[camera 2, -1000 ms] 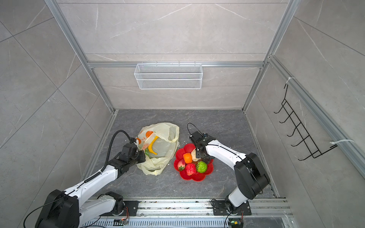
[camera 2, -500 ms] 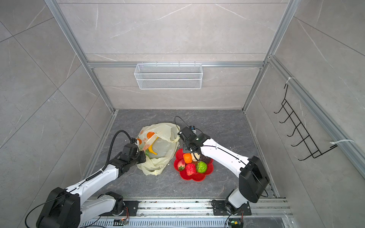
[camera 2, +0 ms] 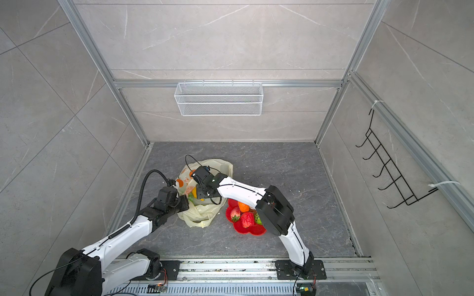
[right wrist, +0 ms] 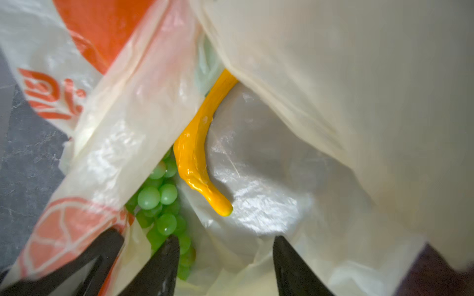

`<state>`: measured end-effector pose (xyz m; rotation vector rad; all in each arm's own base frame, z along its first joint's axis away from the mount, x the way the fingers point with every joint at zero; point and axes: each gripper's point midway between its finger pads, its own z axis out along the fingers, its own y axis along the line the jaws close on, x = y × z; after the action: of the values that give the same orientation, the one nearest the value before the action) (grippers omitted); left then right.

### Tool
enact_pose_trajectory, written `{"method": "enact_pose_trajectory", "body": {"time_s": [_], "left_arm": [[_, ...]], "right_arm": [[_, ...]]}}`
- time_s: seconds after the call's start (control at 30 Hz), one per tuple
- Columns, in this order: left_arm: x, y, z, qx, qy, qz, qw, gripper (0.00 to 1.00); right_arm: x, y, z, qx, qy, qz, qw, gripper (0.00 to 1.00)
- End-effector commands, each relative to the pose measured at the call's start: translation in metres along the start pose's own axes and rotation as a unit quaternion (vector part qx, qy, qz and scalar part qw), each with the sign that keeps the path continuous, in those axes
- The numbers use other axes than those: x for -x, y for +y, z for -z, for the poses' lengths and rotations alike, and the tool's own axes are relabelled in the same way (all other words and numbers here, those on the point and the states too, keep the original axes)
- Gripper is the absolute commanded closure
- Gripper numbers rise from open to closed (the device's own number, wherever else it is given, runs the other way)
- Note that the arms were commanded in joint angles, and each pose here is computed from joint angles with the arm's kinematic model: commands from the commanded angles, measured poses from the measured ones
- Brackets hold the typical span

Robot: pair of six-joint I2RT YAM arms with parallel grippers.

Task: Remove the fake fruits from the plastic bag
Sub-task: 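Move the right gripper back into the bag mouth toward the yellow banana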

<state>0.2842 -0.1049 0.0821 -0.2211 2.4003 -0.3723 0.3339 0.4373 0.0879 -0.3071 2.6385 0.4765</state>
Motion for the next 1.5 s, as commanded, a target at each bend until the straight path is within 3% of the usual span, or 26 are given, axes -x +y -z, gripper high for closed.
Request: {"method": "enact_pose_trajectory", "body": {"time_s": [0.0, 0.53, 0.93, 1.13, 1.33, 1.47], "left_arm": [[0.002, 0.004, 0.001, 0.009, -0.006, 0.005, 1.0, 0.89], [0.002, 0.001, -0.004, 0.004, -0.005, -0.002, 1.0, 0.89], [0.002, 0.001, -0.005, 0.004, -0.005, -0.005, 1.0, 0.89], [0.003, 0.0, -0.004, 0.001, -0.006, -0.005, 1.0, 0.89], [0.002, 0.0, -0.006, 0.004, -0.001, -0.006, 1.0, 0.89], [0.003, 0.0, -0.005, 0.002, -0.004, -0.006, 1.0, 0.89]], "right_arm": [[0.012, 0.013, -0.014, 0.009, -0.02, -0.009, 1.0, 0.4], [0.039, 0.029, -0.076, 0.0, -0.059, -0.002, 0.998, 0.33], [0.036, -0.005, -0.098, -0.12, -0.035, 0.015, 0.992, 0.38], [0.03, -0.014, -0.092, -0.14, -0.032, 0.01, 0.99, 0.46], [0.031, -0.006, -0.08, -0.127, -0.039, 0.01, 0.991, 0.68], [0.031, 0.002, -0.065, -0.123, -0.048, 0.02, 0.991, 0.74]]}}
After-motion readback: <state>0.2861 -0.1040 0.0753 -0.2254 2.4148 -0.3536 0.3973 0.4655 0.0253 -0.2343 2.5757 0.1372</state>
